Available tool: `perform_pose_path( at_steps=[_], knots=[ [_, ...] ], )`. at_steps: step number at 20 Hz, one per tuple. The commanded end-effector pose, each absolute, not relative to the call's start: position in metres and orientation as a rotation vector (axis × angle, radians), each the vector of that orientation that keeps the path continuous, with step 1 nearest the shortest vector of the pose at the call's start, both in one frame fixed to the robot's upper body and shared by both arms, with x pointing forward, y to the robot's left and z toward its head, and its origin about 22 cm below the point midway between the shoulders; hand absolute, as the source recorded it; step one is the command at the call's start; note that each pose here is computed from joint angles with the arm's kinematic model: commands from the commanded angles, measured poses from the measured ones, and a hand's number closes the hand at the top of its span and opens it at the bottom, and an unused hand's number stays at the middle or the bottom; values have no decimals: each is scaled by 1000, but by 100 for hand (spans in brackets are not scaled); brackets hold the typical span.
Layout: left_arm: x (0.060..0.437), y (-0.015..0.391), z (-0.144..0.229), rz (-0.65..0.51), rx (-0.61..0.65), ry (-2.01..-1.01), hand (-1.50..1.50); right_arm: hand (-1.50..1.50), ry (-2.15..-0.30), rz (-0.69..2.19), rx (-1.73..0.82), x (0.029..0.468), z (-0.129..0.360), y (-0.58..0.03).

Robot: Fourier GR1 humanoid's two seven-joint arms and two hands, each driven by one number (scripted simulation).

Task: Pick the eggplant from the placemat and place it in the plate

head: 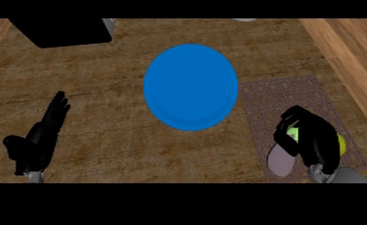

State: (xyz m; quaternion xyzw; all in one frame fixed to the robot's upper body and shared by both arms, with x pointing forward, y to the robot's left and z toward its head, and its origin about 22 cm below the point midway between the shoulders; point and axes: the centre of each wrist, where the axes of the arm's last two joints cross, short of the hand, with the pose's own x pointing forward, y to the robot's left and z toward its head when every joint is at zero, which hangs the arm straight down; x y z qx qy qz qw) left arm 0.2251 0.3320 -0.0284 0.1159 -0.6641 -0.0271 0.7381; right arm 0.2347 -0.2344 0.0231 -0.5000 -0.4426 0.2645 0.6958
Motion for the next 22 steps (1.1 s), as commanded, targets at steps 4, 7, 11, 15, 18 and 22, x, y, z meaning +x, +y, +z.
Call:
perform_pose_path(
  at_steps=[4, 7, 11, 15, 18, 22],
  knots=[
    [217, 330, -31, -45, 256, -1454, 0, 150, -1188, 420, -1271, 209, 71, -213],
    [218, 329, -31, -40, 261, -1456, 0, 150, -1253, 396, -1347, 197, 92, -207],
    [223, 317, -32, -71, 202, -1473, 0, 150, -1273, 305, -1382, 182, 119, -184],
    [238, 312, -21, -115, 196, -1521, 0, 150, -1271, 277, -1432, 169, 144, -166],
    [252, 300, -17, -130, 173, -1512, 0, 150, -1260, 280, -1437, 175, 141, -144],
    [249, 287, -25, -146, 142, -1515, 0, 150, -1255, 319, -1376, 200, 147, -117]
  ],
)
